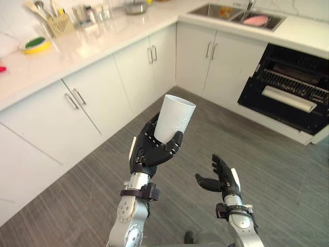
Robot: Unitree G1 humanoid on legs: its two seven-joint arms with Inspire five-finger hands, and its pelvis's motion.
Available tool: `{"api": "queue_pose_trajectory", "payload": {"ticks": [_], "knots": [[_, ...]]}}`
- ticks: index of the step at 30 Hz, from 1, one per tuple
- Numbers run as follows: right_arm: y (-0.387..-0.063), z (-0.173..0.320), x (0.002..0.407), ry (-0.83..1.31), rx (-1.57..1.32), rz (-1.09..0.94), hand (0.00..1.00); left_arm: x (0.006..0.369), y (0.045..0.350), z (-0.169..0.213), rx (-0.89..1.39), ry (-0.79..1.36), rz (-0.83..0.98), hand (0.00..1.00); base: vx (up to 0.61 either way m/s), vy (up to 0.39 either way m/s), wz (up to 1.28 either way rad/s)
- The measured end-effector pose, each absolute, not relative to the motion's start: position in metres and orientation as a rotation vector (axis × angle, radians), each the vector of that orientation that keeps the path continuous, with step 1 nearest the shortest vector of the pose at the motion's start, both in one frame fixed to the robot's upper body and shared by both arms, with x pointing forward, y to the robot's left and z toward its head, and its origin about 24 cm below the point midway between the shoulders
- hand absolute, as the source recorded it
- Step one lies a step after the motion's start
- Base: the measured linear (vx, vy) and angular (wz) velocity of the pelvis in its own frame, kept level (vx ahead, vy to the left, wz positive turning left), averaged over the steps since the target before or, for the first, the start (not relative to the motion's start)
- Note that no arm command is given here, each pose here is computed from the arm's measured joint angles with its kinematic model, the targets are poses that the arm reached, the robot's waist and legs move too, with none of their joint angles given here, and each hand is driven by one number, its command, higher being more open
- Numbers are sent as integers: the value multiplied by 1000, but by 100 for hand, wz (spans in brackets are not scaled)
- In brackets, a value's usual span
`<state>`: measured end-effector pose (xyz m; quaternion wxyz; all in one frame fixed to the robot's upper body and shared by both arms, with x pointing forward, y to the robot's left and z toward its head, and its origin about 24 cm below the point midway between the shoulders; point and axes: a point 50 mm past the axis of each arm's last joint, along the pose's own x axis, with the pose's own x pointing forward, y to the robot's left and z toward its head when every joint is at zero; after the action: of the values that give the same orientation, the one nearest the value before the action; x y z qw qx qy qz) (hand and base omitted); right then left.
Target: Walk over to the sink, pick up the cup, carry it to the dishwasher, place the cup inside the dishwasher, then close the dishwasher door
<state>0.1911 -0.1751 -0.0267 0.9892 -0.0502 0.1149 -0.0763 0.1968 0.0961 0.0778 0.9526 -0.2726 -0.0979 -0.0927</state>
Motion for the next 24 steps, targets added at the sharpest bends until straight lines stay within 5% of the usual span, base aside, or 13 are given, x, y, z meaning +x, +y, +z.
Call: {"api": "queue_pose_trajectory", "payload": {"ticks": [16, 24], "knots": [[-164, -59, 206, 370, -108, -113, 90, 196, 125, 72, -449, -192, -105, 30, 372, 209, -31], [-154, -55, 211, 350, -105, -67, 90, 196, 116, 74, -446, -194, -140, 30, 401, -25, 6]]}}
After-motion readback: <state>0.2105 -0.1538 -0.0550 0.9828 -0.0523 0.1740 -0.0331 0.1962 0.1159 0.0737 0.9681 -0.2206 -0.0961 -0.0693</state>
